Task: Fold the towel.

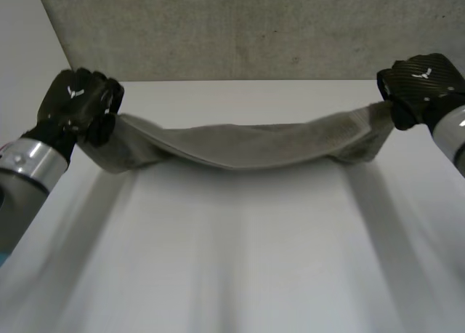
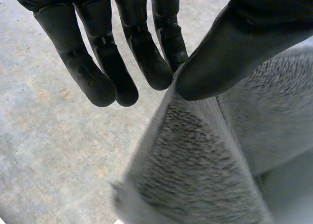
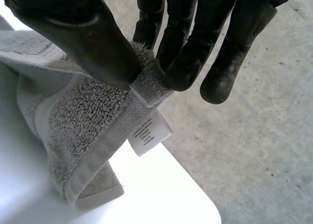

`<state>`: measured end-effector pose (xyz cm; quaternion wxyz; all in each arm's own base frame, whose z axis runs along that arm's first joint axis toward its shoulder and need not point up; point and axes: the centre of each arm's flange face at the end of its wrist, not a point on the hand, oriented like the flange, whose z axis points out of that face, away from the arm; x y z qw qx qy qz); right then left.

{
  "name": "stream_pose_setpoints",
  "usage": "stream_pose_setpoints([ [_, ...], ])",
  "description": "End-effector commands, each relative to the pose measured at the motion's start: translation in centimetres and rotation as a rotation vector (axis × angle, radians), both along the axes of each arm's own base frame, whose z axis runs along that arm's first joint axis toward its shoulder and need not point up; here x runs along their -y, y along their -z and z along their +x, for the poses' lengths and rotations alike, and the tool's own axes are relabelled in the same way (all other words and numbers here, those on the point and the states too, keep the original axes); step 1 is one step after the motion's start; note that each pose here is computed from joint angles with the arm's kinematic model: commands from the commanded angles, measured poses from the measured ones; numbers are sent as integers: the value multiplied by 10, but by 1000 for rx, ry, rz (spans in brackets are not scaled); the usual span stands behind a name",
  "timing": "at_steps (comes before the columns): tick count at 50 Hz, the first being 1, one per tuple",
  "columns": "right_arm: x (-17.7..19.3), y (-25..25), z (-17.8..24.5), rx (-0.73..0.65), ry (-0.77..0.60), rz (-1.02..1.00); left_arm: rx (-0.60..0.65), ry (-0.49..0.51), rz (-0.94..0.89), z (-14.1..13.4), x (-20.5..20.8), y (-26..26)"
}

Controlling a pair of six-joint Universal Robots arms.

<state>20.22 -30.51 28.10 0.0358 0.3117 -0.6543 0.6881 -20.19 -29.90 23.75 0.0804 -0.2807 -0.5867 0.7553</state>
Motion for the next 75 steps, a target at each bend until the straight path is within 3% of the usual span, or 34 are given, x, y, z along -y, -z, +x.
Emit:
stream_pose_setpoints([
  [1,-29,-35,-17,18,15,-74,5,-1,-103,7,-33,-29],
  [9,-54,-64,-34,18,45,-104,-49,-5,-154,15,-64,-62],
  [18,-52,-67,-42,14,61,-98,-53,6,-111,17,-65,-58],
  [31,2,15,-41,1,52,189,-18,49,180,6,-12,20],
  [47,48,75,-44,-12,93,347,193,113,281,-22,19,73],
  [55,57,86,-26,-40,97,364,220,116,304,-23,30,89],
  [64,69,67,-26,-32,133,309,213,24,239,-19,43,69],
  [75,44,-5,-21,33,116,135,183,-36,77,-16,58,15],
])
